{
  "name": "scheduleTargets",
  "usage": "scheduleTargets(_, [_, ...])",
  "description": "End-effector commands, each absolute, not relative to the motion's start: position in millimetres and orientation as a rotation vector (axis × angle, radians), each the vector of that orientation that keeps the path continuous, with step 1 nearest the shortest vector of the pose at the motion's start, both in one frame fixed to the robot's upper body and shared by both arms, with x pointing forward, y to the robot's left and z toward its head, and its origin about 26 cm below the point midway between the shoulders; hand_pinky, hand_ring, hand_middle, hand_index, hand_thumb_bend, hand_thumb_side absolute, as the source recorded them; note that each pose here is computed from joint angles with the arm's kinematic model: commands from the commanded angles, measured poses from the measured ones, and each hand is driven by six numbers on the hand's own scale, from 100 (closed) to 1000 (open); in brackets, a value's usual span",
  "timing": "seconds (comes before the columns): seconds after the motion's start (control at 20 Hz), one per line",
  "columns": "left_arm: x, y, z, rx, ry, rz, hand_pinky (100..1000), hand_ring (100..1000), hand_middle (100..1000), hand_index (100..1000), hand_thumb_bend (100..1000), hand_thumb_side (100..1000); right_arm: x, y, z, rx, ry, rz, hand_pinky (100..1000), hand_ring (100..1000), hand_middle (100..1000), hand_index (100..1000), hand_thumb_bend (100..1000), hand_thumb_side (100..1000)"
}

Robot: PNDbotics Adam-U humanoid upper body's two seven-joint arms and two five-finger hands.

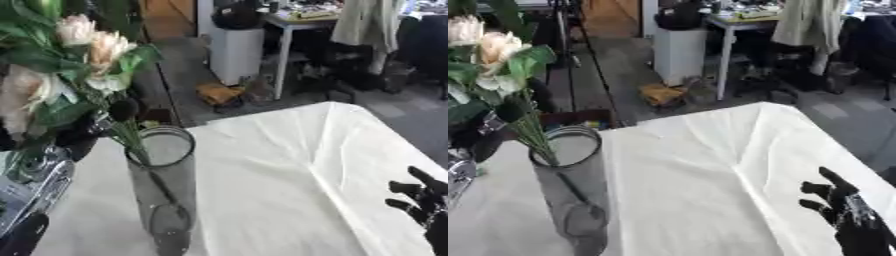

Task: Arrange flowers into the vase.

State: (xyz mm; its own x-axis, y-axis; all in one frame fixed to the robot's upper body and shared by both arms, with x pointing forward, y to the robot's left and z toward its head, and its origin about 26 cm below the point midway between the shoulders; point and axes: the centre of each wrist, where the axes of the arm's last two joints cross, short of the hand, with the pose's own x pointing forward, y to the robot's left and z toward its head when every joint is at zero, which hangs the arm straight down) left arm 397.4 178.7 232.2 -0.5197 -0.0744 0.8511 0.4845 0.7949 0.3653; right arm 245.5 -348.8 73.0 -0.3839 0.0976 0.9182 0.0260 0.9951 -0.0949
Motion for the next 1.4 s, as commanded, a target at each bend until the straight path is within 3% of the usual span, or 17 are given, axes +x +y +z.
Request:
scheduleTargets(0.05, [396.6, 184.3, 250.9, -0.242, -2.038, -0.802, 677, 578, 559, 595, 1000, 522, 247.0, -350.5, 79.6, -0.096, -1.983, 0.097, 773, 893, 658, 959, 100, 1000])
scheduleTargets(0.4, [397.1, 191.7, 257.2, -0.130, -2.056, -0.919, 735, 677, 639, 697, 1000, 563, 247.0, -350.8, 79.4, -0.096, -1.982, 0.097, 773, 893, 658, 958, 100, 1000])
scheduleTargets(1.4, [406.4, 200.1, 240.6, 0.135, -1.953, -1.217, 784, 762, 742, 784, 1000, 621, 247.1, -350.9, 79.2, -0.095, -1.981, 0.099, 773, 892, 657, 957, 100, 1000])
